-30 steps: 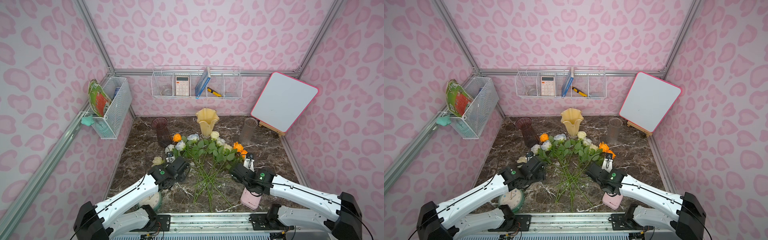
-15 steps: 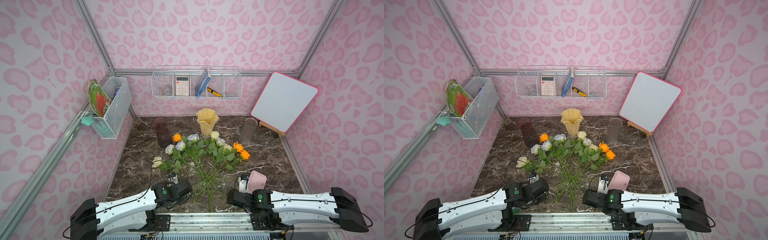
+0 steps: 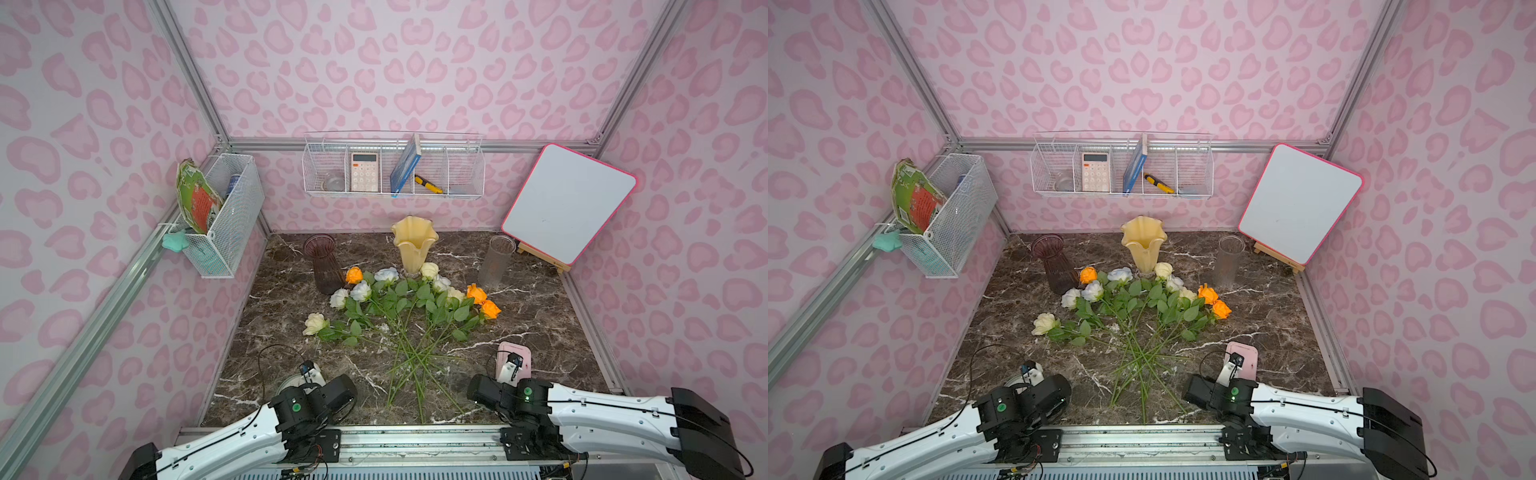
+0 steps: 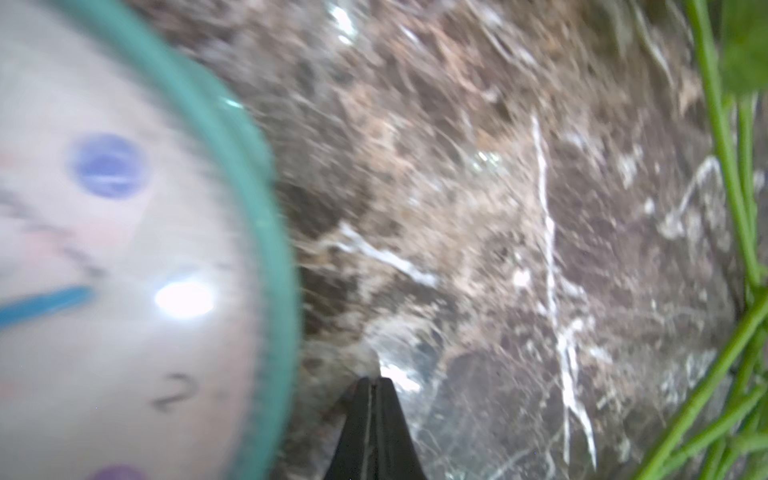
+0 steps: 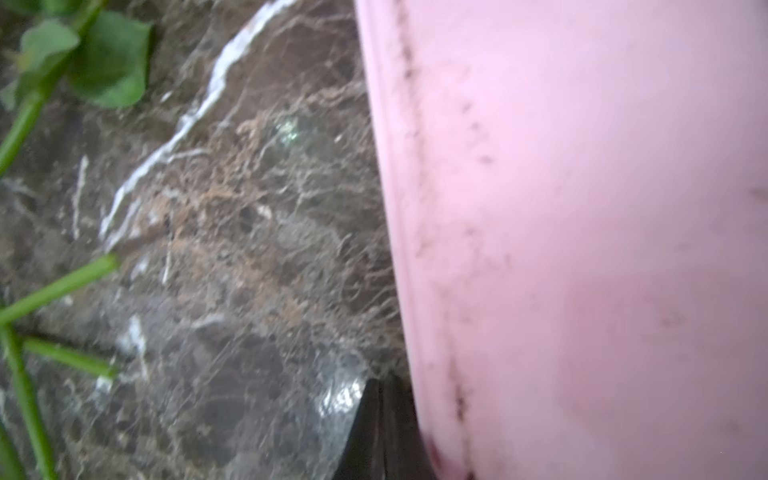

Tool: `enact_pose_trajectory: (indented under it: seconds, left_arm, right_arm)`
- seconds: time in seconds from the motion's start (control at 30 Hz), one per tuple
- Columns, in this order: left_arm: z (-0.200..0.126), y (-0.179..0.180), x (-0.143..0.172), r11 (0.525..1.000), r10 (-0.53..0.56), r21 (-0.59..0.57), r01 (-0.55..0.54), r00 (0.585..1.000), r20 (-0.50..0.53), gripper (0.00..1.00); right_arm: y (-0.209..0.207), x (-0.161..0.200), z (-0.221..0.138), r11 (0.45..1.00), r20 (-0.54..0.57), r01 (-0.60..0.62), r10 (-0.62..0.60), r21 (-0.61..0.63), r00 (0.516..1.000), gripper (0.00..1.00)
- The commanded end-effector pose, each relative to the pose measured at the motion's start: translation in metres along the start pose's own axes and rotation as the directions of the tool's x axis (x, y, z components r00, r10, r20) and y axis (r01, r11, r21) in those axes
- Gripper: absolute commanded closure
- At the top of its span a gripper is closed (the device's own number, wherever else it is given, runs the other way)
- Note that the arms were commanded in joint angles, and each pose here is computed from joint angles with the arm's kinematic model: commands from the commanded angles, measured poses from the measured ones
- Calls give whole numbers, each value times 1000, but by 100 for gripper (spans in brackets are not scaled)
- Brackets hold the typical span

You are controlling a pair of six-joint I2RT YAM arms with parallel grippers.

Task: Arrange the flowers in different vases according to their colors
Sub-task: Move the distractor to the center of the board.

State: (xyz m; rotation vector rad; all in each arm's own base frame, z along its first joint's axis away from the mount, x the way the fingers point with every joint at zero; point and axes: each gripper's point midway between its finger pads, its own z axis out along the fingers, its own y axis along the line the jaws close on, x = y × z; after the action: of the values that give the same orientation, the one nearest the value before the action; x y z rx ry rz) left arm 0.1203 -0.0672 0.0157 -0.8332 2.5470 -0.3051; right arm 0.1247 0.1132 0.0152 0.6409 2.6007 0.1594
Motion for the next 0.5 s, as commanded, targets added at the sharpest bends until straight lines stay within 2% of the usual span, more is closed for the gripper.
enact_pose_trajectory:
  seconds: [0.0,0.17,0.27,0.3,0.33,0.47]
  left_arm:
    - [-1,37,-11,996,-18,-91,23,998,56,100]
    - [1,32,-15,997,-42,-62,46,997,58,100]
    - [-8,26,-28,994,7,-107,3,996,91,100]
    - [-10,14,-32,996,47,-86,-39,994,96,89]
    - [-13,-3,-34,996,88,-44,-84,992,93,82]
    - [-26,-52,-47,982,179,42,-185,977,119,63]
  right_arm:
    - [-22,-29,-3,992,77,27,-37,127,996,87]
    - [-30,-62,-5,992,135,-46,30,118,990,84]
    - [-13,-83,-9,999,187,-40,36,16,982,82]
    - [0,-91,-13,1000,216,-7,13,-29,976,78]
    - [13,-100,-18,997,247,39,-22,-64,969,72]
    - [59,-119,-31,972,299,208,-166,-113,940,51]
